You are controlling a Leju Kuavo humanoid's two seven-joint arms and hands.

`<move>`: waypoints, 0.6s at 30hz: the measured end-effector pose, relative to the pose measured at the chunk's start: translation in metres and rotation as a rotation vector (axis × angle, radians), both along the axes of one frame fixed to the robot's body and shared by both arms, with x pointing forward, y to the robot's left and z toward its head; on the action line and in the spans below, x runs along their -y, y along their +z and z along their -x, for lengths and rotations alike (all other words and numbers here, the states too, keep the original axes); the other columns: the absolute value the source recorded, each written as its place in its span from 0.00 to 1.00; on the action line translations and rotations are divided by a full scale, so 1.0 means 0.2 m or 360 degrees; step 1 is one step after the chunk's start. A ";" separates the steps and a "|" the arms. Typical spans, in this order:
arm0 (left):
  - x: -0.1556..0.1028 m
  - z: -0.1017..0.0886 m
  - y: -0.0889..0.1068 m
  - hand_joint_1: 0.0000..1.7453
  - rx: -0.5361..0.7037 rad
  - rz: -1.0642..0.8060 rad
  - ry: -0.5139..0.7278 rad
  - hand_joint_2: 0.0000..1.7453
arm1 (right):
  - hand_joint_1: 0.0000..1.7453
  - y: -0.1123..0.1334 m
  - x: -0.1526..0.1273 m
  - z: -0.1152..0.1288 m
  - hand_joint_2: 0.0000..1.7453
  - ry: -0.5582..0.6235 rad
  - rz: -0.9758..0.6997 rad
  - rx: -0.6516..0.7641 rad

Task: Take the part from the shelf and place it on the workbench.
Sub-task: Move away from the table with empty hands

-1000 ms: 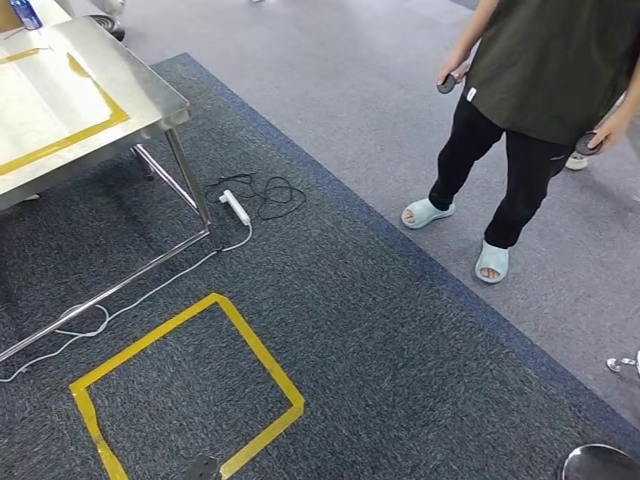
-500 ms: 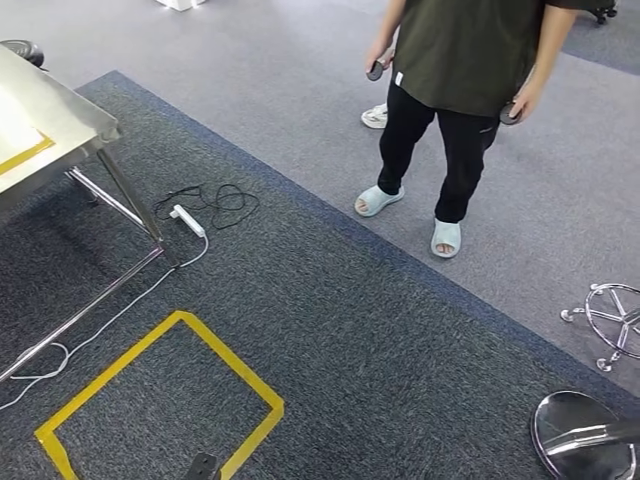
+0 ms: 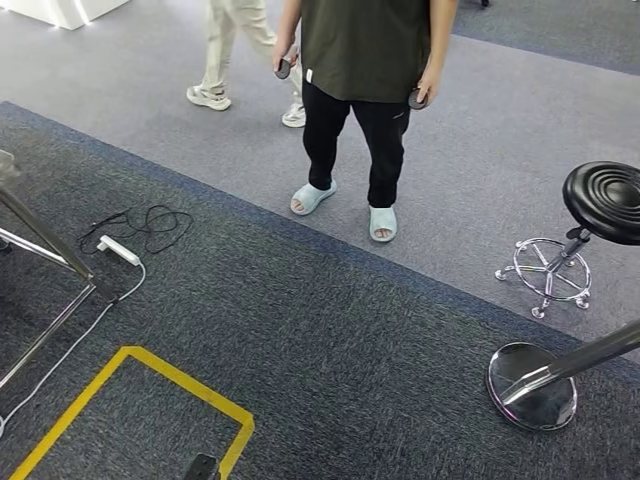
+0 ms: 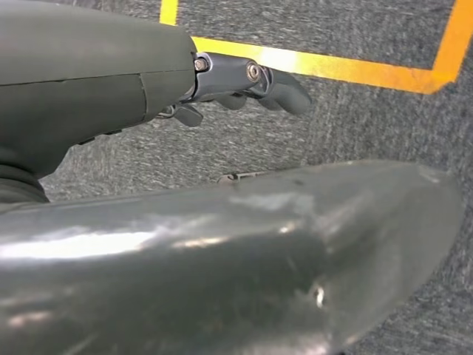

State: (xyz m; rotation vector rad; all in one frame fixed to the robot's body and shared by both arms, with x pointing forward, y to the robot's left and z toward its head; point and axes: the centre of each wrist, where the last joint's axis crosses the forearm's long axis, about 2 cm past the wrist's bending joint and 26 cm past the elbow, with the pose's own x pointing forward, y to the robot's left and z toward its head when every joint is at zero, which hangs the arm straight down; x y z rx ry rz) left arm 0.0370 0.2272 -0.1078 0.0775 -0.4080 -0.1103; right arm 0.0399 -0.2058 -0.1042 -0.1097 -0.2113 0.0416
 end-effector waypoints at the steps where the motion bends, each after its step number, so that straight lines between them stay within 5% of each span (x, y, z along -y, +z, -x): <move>1: 0.00 0.00 0.00 0.00 0.0001 -0.0005 0.0015 0.00 | 0.00 0.00 0.00 0.01 0.00 0.0000 -0.0001 -0.0006; 8: -0.01 0.03 0.00 0.00 -0.0011 0.0003 0.0218 0.00 | 0.00 0.00 0.00 -0.01 0.00 0.0019 -0.0010 -0.0010; 18: -0.01 0.03 0.00 0.00 -0.0009 0.0005 0.0269 0.00 | 0.00 0.00 0.00 -0.01 0.00 0.0036 -0.0009 -0.0002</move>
